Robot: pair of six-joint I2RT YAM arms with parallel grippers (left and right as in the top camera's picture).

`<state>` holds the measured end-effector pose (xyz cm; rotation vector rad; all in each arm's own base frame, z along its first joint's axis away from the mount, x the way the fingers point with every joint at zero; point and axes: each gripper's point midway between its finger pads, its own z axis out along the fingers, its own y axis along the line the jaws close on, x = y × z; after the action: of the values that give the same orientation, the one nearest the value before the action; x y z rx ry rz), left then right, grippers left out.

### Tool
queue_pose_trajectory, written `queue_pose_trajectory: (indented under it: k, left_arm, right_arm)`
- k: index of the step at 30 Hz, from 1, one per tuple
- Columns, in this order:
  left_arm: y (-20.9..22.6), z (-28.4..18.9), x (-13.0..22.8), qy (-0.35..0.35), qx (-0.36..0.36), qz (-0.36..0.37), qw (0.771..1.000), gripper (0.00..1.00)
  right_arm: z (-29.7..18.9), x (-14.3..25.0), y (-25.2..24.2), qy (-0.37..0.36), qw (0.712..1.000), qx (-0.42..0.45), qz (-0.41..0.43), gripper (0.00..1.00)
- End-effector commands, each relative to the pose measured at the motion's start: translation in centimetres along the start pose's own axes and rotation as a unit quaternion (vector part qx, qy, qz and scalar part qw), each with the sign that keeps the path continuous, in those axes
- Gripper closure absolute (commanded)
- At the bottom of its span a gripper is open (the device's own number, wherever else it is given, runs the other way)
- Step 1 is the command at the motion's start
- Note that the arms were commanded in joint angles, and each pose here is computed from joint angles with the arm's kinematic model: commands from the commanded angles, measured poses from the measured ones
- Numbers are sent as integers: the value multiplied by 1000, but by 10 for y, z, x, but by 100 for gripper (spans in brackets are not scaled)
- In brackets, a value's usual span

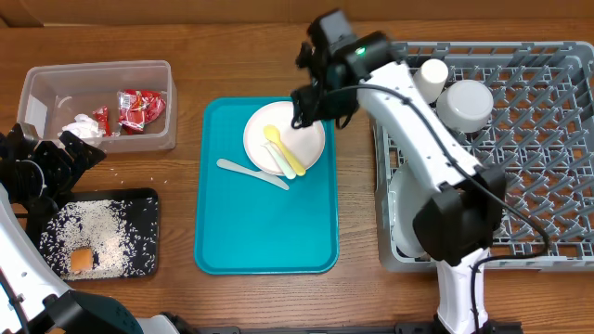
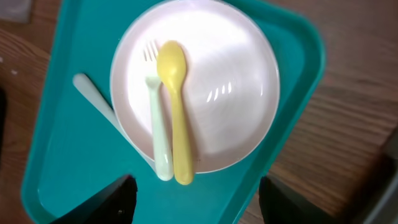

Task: Sort waste into correct bins and load items into the dishwasher rack
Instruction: 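Move the right gripper back over the yellow spoon on the plate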

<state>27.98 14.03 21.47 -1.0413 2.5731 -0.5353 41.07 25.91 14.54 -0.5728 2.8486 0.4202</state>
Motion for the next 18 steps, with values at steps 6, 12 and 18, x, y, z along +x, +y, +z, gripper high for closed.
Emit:
queue_pose_trajectory:
  k: [6, 12, 18]
  left_arm:
    - [0, -1, -1, -2, 0, -4, 1000, 0]
    - [0, -1, -1, -2, 0, -4, 1000, 0]
    - [0, -1, -1, -2, 0, -4, 1000, 0]
  right_arm:
    - [51, 27, 13, 31, 999, -1, -18, 38]
    - [71, 41, 28, 44, 999, -3, -32, 38]
    - [83, 42, 36, 34, 998, 7, -43, 38]
